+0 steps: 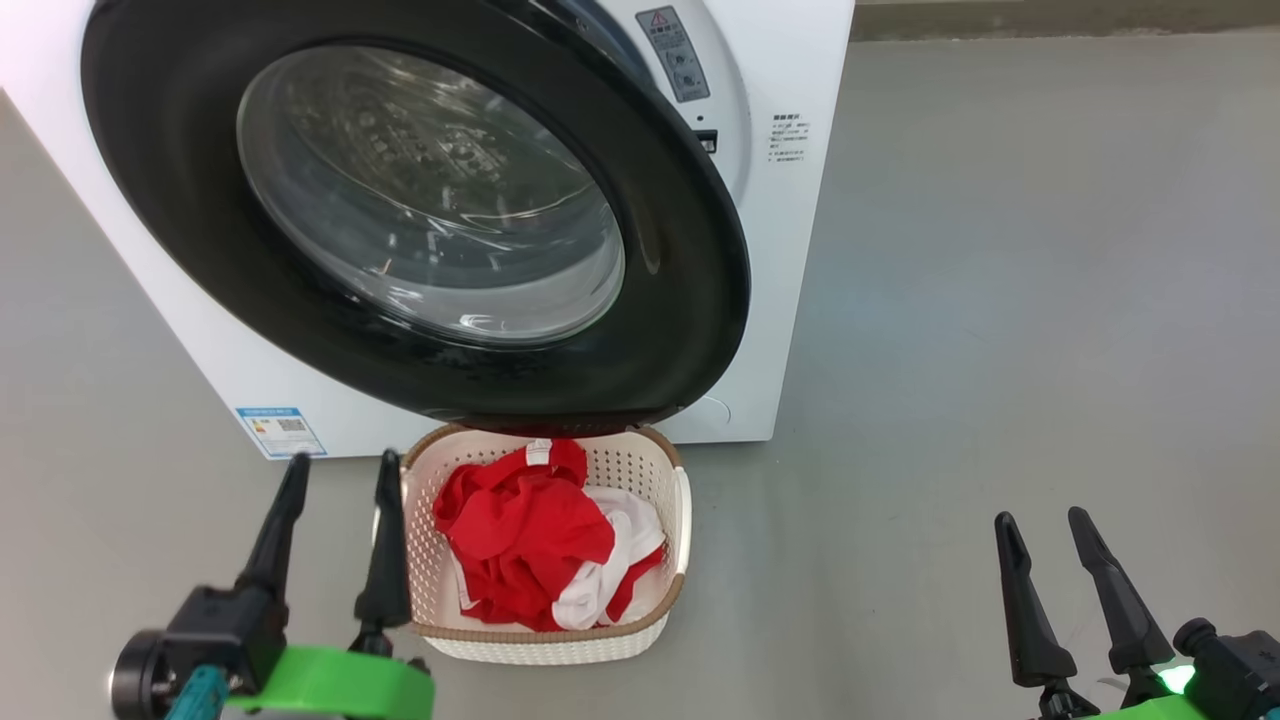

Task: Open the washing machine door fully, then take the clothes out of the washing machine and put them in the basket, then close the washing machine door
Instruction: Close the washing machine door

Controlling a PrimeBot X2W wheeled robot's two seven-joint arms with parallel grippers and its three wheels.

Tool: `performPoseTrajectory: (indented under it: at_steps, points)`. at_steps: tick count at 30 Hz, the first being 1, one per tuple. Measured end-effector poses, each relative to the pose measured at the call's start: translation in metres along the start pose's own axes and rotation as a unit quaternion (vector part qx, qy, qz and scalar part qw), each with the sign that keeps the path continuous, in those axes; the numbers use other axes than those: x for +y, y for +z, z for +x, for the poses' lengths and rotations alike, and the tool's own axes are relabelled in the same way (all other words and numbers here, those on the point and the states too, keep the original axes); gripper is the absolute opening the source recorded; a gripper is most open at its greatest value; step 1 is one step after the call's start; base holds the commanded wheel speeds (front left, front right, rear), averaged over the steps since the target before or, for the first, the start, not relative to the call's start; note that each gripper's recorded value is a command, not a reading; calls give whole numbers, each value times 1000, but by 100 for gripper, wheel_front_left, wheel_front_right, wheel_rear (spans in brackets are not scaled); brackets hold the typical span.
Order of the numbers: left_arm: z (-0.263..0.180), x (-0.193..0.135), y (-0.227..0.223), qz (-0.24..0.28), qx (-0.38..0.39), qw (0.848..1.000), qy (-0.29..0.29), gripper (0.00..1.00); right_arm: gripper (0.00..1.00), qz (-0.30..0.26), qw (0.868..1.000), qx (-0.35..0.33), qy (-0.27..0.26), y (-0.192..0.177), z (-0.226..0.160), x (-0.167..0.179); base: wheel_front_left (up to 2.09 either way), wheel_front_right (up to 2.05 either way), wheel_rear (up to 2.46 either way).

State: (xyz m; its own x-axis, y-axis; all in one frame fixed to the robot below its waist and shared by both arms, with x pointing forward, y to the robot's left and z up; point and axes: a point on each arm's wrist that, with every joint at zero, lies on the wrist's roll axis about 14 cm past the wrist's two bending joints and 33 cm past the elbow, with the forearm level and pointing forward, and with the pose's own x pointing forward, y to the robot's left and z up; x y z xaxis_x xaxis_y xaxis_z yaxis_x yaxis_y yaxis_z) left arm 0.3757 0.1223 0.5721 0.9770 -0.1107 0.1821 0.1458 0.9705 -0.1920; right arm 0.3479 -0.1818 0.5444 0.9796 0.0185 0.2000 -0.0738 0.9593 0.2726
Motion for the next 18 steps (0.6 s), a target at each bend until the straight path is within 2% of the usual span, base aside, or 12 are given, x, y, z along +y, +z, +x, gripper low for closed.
performPoseTrajectory:
  at_steps: [8, 18]
  points:
    - [-14, 24, -4, 17, 4, 999, 40, 100, 100, 0, 1000, 1, 2, 0, -4, 1, 0, 0, 0]
    - [-25, 40, -4, 8, 1, 997, 81, 100, 100, 2, 1000, -6, 5, 4, -4, 3, 0, 0, 0]
